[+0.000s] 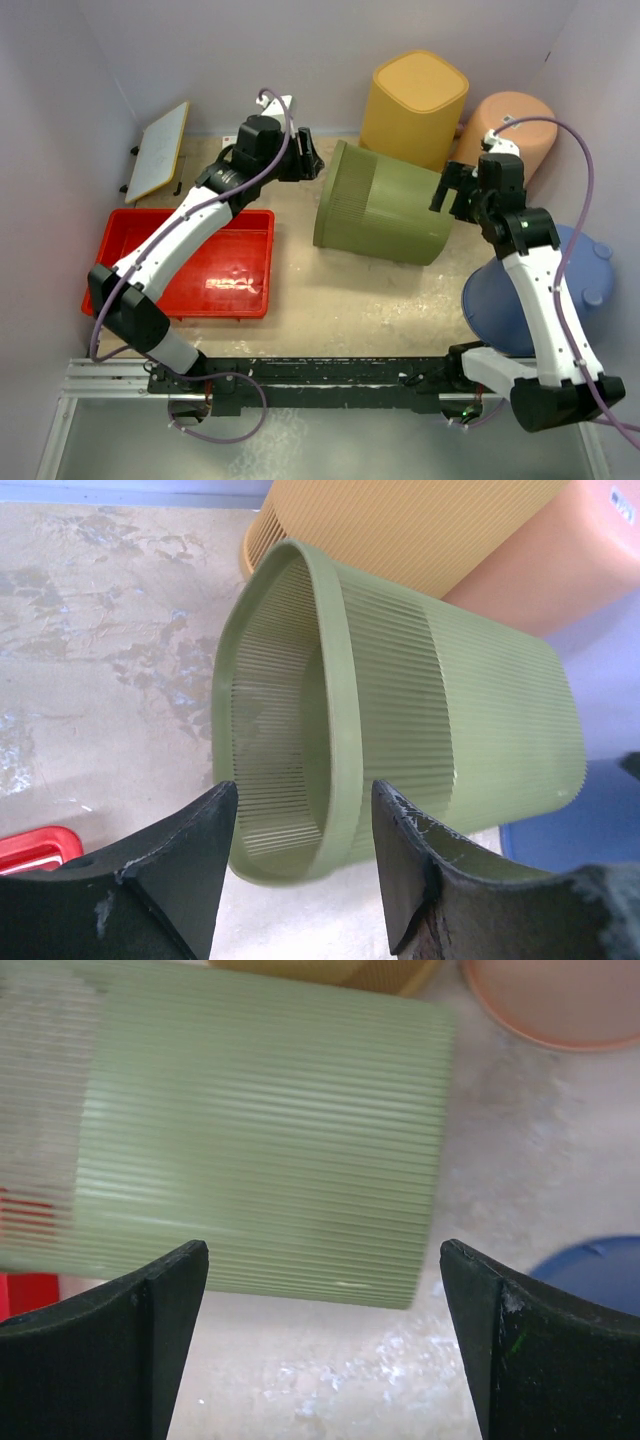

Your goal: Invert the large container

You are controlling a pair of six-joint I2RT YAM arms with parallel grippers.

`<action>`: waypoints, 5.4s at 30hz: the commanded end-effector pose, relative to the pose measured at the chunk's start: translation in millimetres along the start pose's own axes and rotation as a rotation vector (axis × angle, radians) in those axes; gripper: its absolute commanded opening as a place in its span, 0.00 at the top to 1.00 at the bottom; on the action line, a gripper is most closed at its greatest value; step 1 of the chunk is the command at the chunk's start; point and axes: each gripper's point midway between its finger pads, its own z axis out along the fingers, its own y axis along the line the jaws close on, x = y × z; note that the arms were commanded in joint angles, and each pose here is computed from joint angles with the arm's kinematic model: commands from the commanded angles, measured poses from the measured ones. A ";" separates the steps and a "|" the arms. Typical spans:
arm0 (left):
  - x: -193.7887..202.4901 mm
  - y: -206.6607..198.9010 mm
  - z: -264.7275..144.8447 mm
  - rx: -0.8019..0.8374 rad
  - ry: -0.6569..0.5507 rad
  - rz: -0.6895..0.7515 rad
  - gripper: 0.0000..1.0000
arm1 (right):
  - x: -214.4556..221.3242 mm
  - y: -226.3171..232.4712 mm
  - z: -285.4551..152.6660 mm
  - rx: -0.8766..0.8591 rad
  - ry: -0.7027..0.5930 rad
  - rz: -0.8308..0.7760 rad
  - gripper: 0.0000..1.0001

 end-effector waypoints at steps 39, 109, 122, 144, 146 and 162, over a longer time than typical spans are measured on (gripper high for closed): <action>22.9 -7.8 38.4 0.079 0.080 0.020 0.66 | 10.9 47.0 60.1 -0.555 0.155 0.233 0.00; 170.9 -237.5 153.6 0.623 0.310 -0.076 0.74 | -93.4 13.2 -72.2 -0.197 -0.277 0.093 0.00; 92.0 -119.9 67.8 0.296 0.190 0.109 0.66 | -71.2 3.1 -53.6 -0.161 -0.257 0.057 0.00; 195.0 126.1 -7.3 -0.499 0.345 0.067 0.38 | -61.6 17.7 -37.2 -0.246 -0.249 0.088 0.00; 204.6 127.5 -3.2 -0.490 0.357 0.058 0.43 | -61.6 17.0 -37.5 -0.244 -0.251 0.087 0.00; 160.7 6.7 44.1 0.005 0.303 -0.110 1.00 | -59.9 16.5 -40.0 -0.244 -0.254 0.094 0.00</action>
